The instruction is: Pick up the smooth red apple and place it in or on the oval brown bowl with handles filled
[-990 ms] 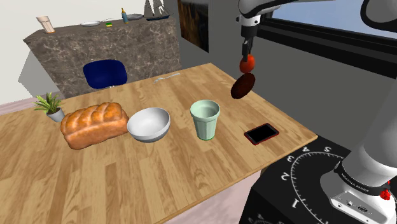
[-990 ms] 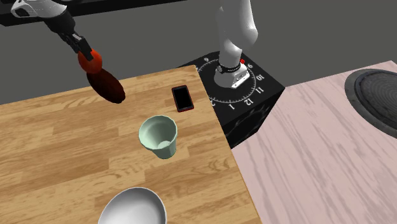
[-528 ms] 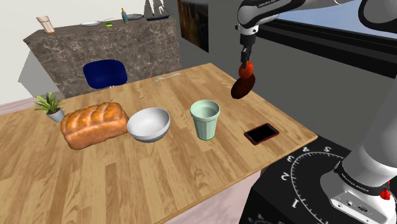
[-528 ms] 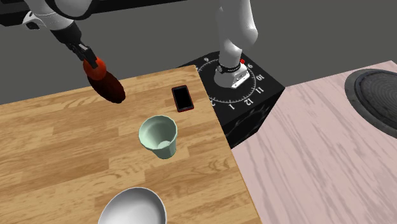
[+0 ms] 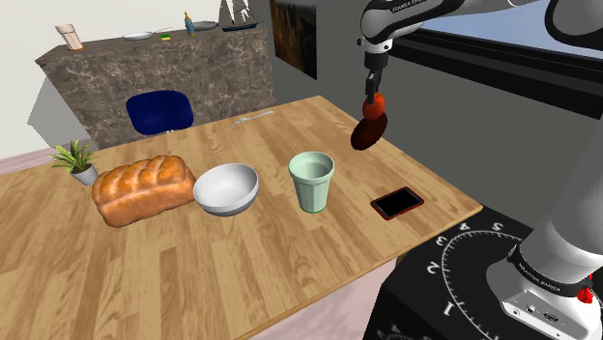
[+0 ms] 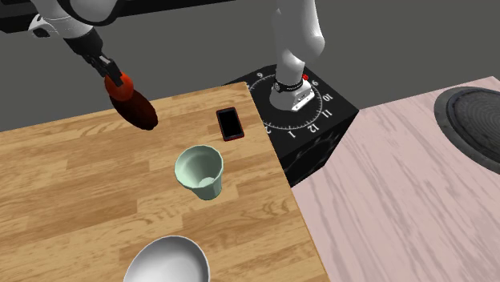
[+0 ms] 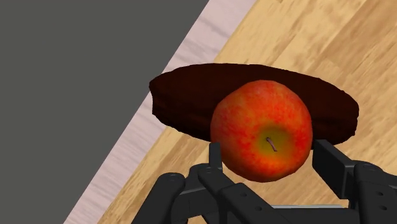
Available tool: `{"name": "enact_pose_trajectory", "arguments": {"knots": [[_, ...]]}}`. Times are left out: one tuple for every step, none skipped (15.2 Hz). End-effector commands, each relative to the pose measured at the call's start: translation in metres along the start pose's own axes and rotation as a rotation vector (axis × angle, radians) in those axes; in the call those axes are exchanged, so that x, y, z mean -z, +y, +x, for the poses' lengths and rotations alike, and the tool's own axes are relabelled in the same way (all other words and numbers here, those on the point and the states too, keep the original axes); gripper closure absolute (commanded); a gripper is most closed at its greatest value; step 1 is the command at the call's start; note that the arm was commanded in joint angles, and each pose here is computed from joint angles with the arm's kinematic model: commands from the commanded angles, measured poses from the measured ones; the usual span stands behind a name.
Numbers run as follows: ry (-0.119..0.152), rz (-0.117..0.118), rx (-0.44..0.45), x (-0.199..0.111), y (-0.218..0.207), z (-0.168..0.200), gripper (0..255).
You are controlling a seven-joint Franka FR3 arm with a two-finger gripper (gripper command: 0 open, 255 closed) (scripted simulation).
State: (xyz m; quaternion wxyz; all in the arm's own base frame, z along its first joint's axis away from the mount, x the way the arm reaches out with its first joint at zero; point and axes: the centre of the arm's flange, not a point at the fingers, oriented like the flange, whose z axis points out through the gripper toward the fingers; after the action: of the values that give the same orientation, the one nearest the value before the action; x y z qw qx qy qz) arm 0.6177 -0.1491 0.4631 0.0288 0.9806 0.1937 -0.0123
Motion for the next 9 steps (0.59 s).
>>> {"name": "enact_pose_trajectory", "arguments": {"knots": [[-0.005,0.003,0.0,-0.003,0.0,0.0,0],[-0.005,0.003,0.0,-0.003,0.0,0.0,0],[-0.005,0.003,0.0,-0.003,0.0,0.0,0],[-0.005,0.003,0.0,-0.003,0.0,0.0,0],[-0.005,0.003,0.0,-0.003,0.0,0.0,0],[-0.005,0.003,0.0,-0.003,0.0,0.0,0],[-0.005,0.003,0.0,0.01,0.0,0.0,0],[-0.005,0.003,0.0,0.023,0.0,0.0,0],[-0.005,0.003,0.0,0.036,0.0,0.0,0]]}}
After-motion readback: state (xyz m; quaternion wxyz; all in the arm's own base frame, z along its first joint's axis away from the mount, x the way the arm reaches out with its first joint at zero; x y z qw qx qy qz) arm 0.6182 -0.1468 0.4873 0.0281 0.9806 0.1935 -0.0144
